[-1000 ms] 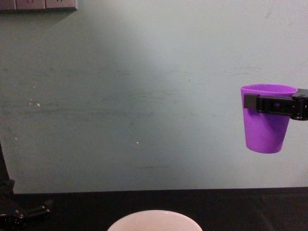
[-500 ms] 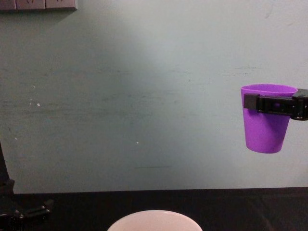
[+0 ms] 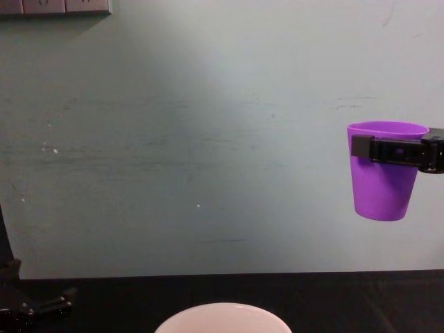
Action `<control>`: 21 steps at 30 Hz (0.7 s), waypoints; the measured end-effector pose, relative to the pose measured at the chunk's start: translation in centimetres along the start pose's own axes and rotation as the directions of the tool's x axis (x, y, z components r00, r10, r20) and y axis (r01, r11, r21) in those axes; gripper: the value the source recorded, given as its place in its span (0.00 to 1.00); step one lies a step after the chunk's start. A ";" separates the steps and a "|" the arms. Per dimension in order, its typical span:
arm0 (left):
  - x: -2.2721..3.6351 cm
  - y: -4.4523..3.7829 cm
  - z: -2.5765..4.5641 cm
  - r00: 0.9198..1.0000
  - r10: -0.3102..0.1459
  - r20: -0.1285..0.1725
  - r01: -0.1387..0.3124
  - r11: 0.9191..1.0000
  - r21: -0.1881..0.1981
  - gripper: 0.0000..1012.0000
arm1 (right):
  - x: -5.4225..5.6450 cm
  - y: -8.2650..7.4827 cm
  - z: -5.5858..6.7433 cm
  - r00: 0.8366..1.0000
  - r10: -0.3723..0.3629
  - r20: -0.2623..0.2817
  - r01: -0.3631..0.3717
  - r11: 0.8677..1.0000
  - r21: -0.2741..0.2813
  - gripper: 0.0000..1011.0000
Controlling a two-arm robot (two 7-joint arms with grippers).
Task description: Pick up the cup and pour the mung beans from the cup into the bowl.
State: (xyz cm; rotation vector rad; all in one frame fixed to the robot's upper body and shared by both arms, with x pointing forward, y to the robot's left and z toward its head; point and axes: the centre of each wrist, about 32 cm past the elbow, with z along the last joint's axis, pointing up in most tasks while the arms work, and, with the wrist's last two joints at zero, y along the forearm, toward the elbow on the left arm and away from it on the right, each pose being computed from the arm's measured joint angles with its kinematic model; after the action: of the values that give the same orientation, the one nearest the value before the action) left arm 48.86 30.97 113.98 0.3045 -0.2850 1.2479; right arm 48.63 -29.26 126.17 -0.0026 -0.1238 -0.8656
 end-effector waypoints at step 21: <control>0.00 0.00 0.00 1.000 0.000 0.000 0.000 1.000 0.000 0.99 | 0.0 0.0 0.0 1.000 0.000 0.000 0.000 1.000 0.000 0.72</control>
State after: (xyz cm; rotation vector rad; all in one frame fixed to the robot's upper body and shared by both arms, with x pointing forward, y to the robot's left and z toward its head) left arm 48.86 30.96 113.98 0.3044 -0.2849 1.2480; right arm 48.63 -29.26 126.17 -0.0026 -0.1238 -0.8656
